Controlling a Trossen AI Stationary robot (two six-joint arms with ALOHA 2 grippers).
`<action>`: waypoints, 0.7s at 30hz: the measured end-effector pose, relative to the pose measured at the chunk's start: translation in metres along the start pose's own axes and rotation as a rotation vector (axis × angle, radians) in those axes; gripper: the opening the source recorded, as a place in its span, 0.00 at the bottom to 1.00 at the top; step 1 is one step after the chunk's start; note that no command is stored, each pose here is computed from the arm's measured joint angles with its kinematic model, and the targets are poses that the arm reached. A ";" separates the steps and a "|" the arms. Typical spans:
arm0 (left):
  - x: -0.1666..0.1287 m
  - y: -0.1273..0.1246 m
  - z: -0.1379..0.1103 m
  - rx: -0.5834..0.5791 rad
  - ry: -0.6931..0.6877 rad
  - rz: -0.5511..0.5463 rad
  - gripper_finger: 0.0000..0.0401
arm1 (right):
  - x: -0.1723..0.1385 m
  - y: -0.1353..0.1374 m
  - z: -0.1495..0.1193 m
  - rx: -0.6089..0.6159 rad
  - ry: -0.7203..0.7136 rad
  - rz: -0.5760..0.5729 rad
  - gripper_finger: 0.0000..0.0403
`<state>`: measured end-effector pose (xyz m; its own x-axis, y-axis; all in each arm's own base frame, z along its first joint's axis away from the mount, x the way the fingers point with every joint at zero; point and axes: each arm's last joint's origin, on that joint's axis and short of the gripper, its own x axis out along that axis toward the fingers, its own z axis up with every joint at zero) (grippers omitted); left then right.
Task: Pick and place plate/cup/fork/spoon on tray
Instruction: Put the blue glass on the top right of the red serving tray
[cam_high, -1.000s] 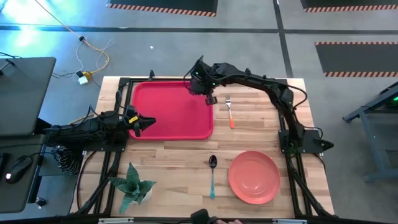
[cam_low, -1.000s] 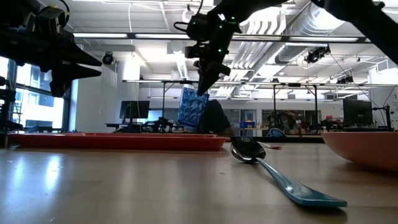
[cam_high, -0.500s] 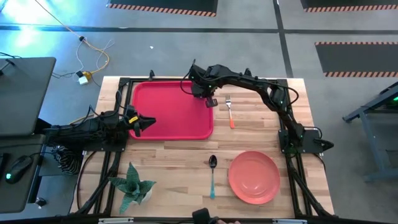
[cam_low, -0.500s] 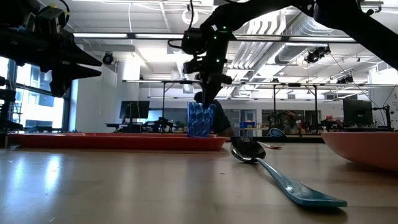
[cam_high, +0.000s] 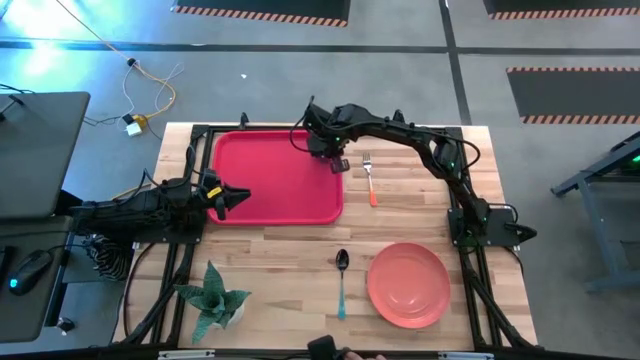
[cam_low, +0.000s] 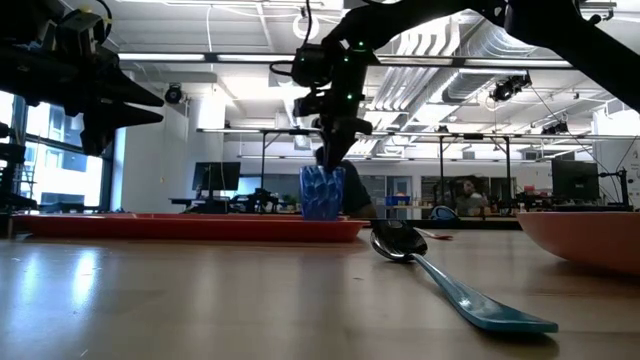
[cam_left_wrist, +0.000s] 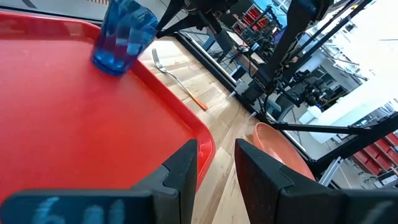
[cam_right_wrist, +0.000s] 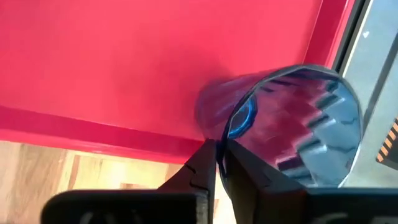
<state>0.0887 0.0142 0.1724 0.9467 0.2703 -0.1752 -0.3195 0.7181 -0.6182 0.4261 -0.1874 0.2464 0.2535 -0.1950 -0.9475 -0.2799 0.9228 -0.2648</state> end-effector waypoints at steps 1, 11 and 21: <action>0.000 0.000 0.000 0.000 -0.001 0.000 0.24 | 0.000 0.000 0.000 0.000 -0.005 -0.002 0.07; 0.000 0.000 0.000 0.004 0.000 0.000 0.24 | 0.000 -0.004 0.004 0.005 -0.044 -0.037 0.13; 0.000 0.000 0.000 0.032 0.000 0.001 0.24 | 0.000 -0.005 0.007 0.032 -0.087 -0.036 0.13</action>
<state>0.0887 0.0142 0.1724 0.9465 0.2708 -0.1756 -0.3212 0.7378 -0.5937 0.4341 -0.1895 0.2494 0.3428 -0.2004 -0.9178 -0.2400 0.9259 -0.2918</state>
